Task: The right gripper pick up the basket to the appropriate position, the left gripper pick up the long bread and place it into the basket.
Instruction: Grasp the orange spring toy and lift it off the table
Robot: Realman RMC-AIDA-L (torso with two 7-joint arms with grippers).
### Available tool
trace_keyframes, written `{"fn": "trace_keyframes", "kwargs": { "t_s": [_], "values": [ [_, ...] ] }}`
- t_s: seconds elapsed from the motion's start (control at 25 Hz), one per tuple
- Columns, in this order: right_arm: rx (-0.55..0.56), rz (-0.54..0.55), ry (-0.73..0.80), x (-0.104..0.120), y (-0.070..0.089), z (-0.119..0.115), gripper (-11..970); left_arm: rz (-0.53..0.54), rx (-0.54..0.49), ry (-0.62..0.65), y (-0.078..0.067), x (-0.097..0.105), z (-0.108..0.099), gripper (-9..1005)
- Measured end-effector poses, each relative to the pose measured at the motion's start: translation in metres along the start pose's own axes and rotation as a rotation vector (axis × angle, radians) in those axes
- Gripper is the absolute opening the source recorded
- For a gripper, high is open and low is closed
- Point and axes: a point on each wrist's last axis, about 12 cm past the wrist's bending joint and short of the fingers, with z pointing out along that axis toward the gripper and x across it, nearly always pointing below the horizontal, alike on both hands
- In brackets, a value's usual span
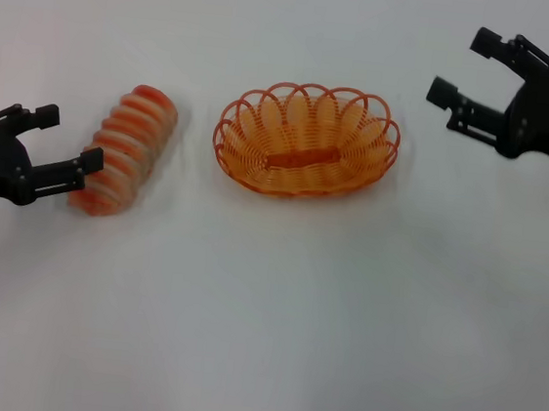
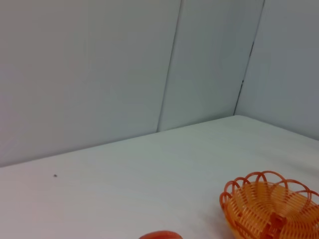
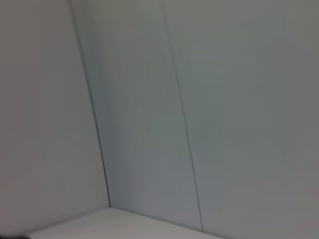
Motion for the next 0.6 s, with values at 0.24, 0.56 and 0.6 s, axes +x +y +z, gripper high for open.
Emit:
{"fn": "trace_keyframes", "kwargs": {
  "t_s": [0.24,0.56,0.6],
  "values": [
    [-0.044,-0.110,0.101,0.025,0.015,-0.007,921,-0.015,0.012,0.023,-0.002,0.005,-0.002,847],
    [-0.122,-0.123,0.227,0.041,0.023,-0.007,920,-0.049,0.030,0.043,0.001,0.003,-0.002,844],
    [-0.120,-0.124,0.229,0.041,0.023,-0.007,920,-0.059,0.037,0.045,0.001,0.001,-0.001,843]
  ]
}}
